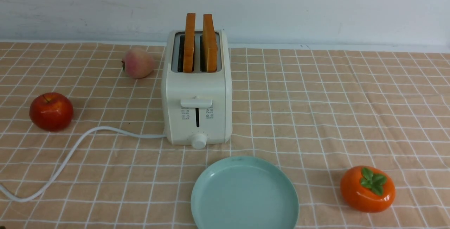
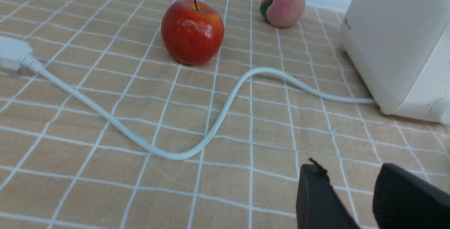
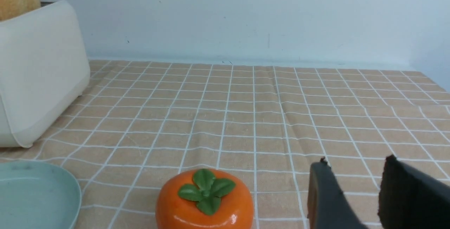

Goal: Take toasted bread from bread machine on light coffee tablecloth place on plate.
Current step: 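Grasp the toast slice in the toaster and pull it up out of the slot with the right gripper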

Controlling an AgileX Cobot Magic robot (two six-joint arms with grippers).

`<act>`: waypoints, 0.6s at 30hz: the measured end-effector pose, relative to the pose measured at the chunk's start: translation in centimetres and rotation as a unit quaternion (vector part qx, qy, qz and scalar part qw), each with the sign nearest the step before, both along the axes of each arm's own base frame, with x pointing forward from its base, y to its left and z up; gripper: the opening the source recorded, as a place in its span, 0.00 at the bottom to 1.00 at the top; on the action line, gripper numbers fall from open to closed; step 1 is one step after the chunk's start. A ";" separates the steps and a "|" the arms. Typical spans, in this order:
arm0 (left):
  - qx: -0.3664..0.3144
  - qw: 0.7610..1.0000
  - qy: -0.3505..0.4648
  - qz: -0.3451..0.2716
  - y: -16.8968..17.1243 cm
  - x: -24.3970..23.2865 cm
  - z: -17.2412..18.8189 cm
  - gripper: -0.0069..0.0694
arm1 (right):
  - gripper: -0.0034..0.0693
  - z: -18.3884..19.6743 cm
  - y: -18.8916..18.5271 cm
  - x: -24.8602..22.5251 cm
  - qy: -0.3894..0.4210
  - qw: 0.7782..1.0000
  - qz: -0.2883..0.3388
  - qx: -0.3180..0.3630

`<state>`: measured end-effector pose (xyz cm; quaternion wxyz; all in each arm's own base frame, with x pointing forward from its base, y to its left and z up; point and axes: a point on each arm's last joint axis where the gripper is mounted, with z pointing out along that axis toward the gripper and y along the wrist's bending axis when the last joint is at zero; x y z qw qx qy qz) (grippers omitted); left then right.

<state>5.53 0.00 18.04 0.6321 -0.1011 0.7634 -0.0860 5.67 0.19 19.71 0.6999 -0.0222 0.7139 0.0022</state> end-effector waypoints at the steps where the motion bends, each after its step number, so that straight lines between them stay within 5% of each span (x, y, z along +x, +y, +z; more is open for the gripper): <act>1: 0.000 1.000 -0.002 0.000 0.0 0.0 0.0 0.40 | 0.38 0.0 0.0 0.0 -0.002 1.000 0.000 0.000; 8: 0.001 1.000 -0.008 0.000 0.0 0.0 0.1 0.40 | 0.38 1.6 -0.1 -0.1 -0.085 0.992 0.003 0.089; 14: -0.061 0.994 -0.095 0.001 -0.1 0.2 1.7 0.40 | 0.38 3.8 -0.4 -0.7 -0.206 0.953 0.019 0.220; 17: -0.165 0.961 -0.219 0.005 0.2 -0.1 4.0 0.40 | 0.38 4.8 -0.5 -1.1 -0.243 0.932 0.035 0.266; 18: -0.207 0.934 -0.292 0.006 0.5 -0.6 5.3 0.40 | 0.38 5.7 -0.5 -1.4 -0.252 0.925 0.042 0.281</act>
